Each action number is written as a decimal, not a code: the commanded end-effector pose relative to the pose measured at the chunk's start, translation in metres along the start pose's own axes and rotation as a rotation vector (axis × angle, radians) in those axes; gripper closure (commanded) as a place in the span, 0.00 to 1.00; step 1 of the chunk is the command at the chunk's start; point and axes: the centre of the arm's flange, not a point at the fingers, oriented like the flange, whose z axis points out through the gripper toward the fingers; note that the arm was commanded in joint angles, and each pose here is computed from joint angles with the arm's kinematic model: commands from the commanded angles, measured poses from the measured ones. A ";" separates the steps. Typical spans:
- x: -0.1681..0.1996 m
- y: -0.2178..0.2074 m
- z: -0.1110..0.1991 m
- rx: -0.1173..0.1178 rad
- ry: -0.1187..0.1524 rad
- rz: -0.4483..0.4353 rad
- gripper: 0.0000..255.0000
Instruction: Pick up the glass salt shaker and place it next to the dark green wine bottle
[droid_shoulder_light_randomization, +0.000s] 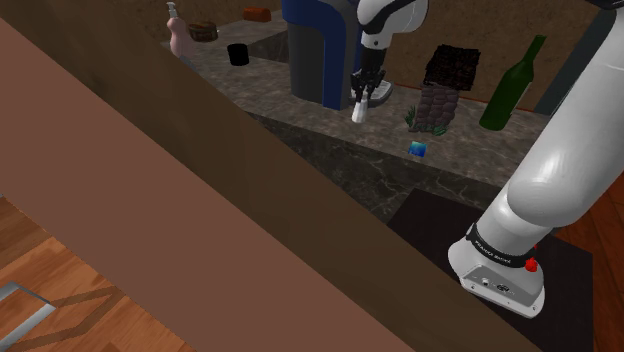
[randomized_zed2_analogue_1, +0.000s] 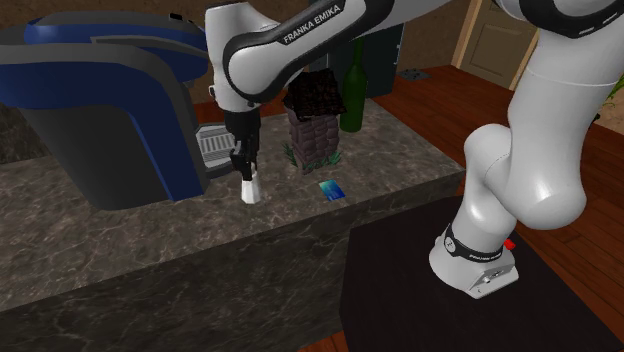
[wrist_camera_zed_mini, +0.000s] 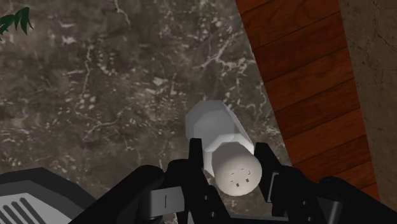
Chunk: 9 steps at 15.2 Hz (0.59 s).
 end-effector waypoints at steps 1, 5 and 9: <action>0.001 -0.001 -0.011 0.000 0.000 0.000 1.00; 0.001 -0.002 -0.032 0.000 0.000 0.000 1.00; 0.001 -0.004 -0.053 0.000 0.000 0.000 1.00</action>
